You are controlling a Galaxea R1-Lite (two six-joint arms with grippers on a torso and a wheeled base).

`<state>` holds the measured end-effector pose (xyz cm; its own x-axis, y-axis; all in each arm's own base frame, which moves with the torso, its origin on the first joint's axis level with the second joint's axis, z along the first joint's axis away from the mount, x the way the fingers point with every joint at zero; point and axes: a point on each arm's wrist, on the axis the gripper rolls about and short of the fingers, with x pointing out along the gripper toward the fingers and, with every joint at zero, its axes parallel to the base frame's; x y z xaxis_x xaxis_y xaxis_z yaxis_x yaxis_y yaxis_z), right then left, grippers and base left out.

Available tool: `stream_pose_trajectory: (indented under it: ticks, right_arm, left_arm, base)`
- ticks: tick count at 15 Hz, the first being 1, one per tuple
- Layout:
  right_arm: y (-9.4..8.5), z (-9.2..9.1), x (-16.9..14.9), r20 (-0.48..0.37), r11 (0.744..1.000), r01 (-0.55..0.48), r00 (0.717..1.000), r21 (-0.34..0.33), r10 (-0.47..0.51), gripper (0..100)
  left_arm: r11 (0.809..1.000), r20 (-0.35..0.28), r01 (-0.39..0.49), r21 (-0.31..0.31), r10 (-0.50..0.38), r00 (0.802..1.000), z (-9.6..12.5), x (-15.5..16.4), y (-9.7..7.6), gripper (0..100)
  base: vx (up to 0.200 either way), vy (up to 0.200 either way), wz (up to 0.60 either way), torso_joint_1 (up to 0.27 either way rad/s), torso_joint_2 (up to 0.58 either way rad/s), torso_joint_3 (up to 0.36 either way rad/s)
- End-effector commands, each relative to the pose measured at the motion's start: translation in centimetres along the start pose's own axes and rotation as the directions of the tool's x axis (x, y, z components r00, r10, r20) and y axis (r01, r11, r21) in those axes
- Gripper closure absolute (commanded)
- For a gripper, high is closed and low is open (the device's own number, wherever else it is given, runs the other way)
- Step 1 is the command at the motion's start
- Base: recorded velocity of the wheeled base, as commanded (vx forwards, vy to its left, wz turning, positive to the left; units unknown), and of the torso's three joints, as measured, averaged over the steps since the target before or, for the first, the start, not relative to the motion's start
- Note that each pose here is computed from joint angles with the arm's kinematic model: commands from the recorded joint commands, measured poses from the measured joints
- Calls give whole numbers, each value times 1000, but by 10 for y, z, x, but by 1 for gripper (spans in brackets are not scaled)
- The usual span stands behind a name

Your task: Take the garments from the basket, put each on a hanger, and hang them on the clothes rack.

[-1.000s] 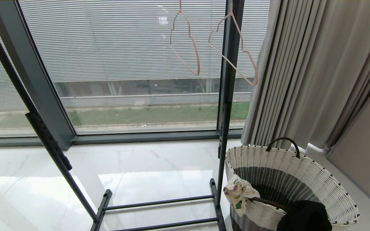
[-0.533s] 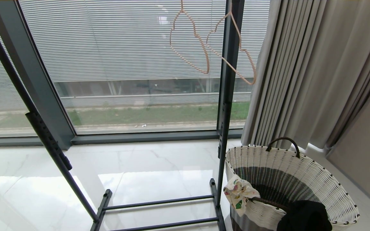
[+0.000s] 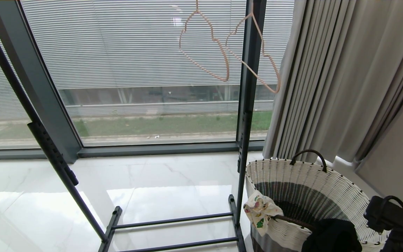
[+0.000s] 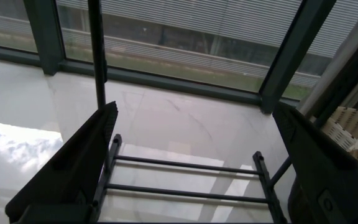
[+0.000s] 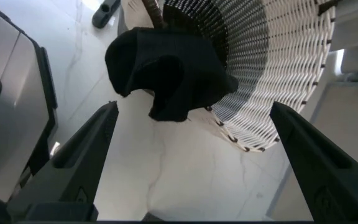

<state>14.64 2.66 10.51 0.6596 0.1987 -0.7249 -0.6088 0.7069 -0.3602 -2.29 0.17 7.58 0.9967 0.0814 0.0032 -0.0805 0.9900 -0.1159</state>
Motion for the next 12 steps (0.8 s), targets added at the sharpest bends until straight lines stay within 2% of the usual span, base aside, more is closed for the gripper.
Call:
stream_pose_trajectory:
  ticks: [1,8,12]
  right_arm:
    - [-3,-1,33,-97,999,-46,994,0,46,0]
    - [-16,5,68,-105,997,82,991,-12,-83,0]
    - [-22,9,73,-103,994,105,989,-4,-105,0]
  left_arm:
    - [1000,0,-1,-1,1,1000,0,0,0,0]
    - [1000,0,-1,-1,1,1000,0,0,0,0]
    - [1000,2,-1,-1,1,1000,0,0,0,0]
  base:
    - [0,0,0,0,0,0]
    - [0,0,0,0,0,0]
    - [0,0,0,0,0,0]
